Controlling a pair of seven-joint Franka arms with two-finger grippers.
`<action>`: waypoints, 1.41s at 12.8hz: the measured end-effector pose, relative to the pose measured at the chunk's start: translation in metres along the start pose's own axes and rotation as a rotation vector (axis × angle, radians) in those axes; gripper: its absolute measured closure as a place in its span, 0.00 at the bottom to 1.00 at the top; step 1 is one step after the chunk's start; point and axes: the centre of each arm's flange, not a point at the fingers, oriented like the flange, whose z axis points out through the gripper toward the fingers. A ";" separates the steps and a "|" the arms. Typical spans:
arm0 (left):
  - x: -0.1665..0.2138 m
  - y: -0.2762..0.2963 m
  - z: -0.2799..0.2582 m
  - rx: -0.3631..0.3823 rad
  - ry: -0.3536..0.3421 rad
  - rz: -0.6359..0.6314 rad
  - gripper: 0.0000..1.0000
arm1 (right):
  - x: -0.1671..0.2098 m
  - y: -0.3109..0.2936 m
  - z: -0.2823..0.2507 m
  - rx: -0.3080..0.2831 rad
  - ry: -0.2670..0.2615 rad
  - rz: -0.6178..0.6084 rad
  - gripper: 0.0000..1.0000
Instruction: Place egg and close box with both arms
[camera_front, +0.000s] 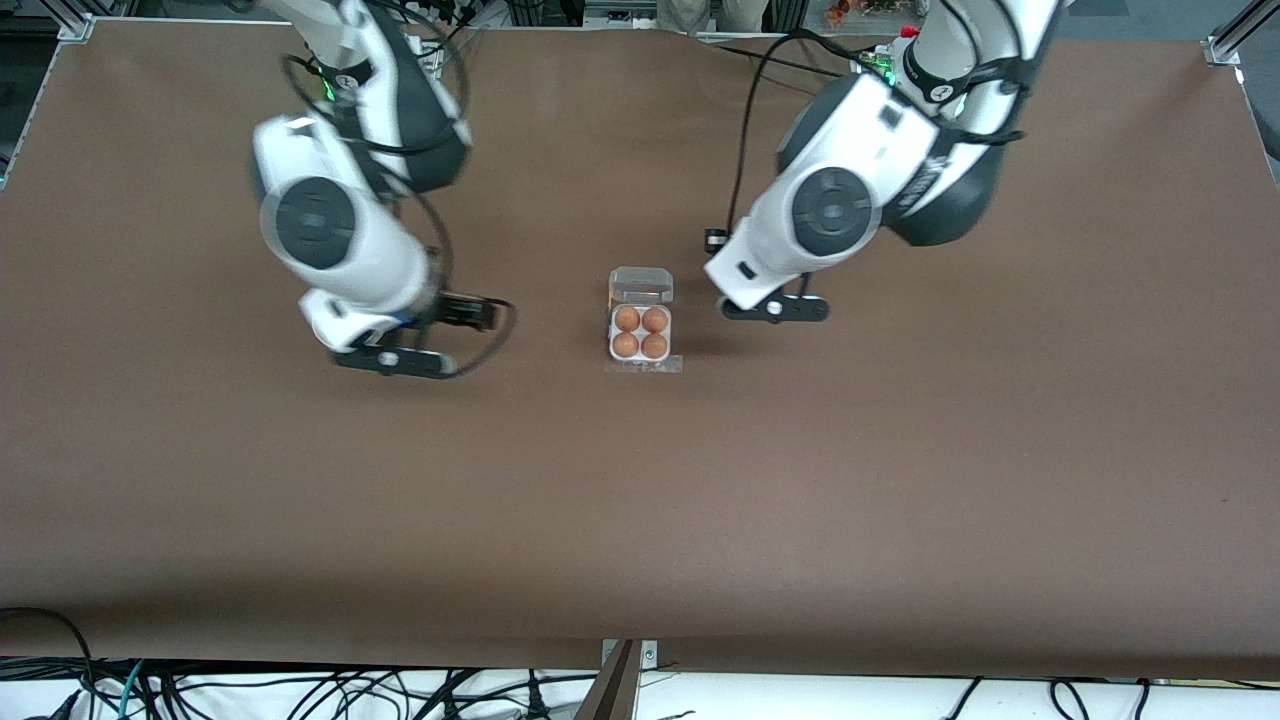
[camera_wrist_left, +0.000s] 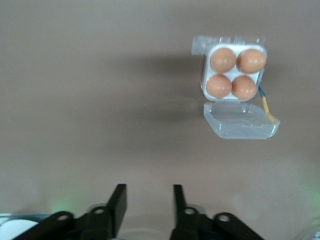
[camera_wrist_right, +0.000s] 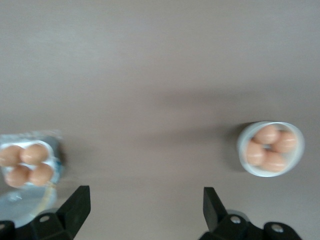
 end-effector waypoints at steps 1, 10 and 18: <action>-0.001 0.013 0.018 0.021 -0.020 -0.005 0.73 | -0.002 0.031 -0.008 0.000 -0.012 -0.014 0.00; 0.020 0.082 0.138 0.001 -0.135 -0.059 0.97 | -0.005 0.235 -0.061 0.057 -0.042 -0.067 0.00; 0.046 0.088 0.110 -0.079 0.001 -0.134 0.96 | -0.003 0.255 -0.072 0.082 -0.037 -0.054 0.00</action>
